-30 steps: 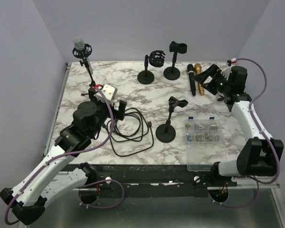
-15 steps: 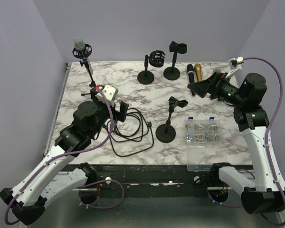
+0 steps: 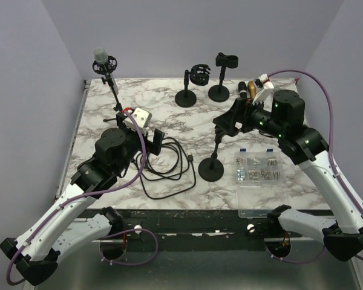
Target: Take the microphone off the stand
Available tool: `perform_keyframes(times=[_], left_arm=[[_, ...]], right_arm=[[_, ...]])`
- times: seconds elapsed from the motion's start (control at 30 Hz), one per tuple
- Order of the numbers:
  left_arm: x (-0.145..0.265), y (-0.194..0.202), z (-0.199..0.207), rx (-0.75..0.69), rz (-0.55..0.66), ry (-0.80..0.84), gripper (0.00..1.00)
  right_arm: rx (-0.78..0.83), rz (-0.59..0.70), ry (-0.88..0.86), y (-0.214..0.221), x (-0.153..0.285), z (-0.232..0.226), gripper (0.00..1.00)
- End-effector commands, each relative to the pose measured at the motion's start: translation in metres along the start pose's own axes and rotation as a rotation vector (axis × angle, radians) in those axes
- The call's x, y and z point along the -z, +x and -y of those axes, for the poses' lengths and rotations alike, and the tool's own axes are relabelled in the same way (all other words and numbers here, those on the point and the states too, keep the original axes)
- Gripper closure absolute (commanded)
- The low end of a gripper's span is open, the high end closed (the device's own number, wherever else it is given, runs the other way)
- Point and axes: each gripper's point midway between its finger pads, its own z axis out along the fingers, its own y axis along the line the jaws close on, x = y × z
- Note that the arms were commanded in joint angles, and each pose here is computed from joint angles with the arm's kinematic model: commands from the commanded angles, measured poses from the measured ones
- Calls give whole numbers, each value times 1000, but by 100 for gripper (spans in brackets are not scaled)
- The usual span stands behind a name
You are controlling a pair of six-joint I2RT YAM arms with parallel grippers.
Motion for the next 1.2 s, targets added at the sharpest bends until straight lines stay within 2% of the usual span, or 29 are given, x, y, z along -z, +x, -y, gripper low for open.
perform_keyframes(times=[0.0, 0.03, 0.13, 0.33, 0.47, 0.8, 1.17], left_arm=[[2, -11, -4, 8, 26, -20, 1], [2, -11, -4, 7, 24, -20, 1], [2, -11, -4, 6, 24, -20, 1], [3, -12, -6, 2, 27, -26, 1], [2, -12, -6, 2, 27, -26, 1], [3, -13, -6, 1, 29, -24, 1], [2, -11, -5, 0, 24, -23, 1]], right_arm=[[57, -6, 146, 3, -6, 20, 12], [69, -11, 147, 5, -8, 18, 15], [122, -26, 166, 12, -16, 15, 17], [184, -79, 182, 32, -28, 18, 29], [217, -124, 251, 48, -33, 33, 41], [265, -254, 416, 100, -28, 74, 41], [299, -303, 545, 139, -53, 107, 38]])
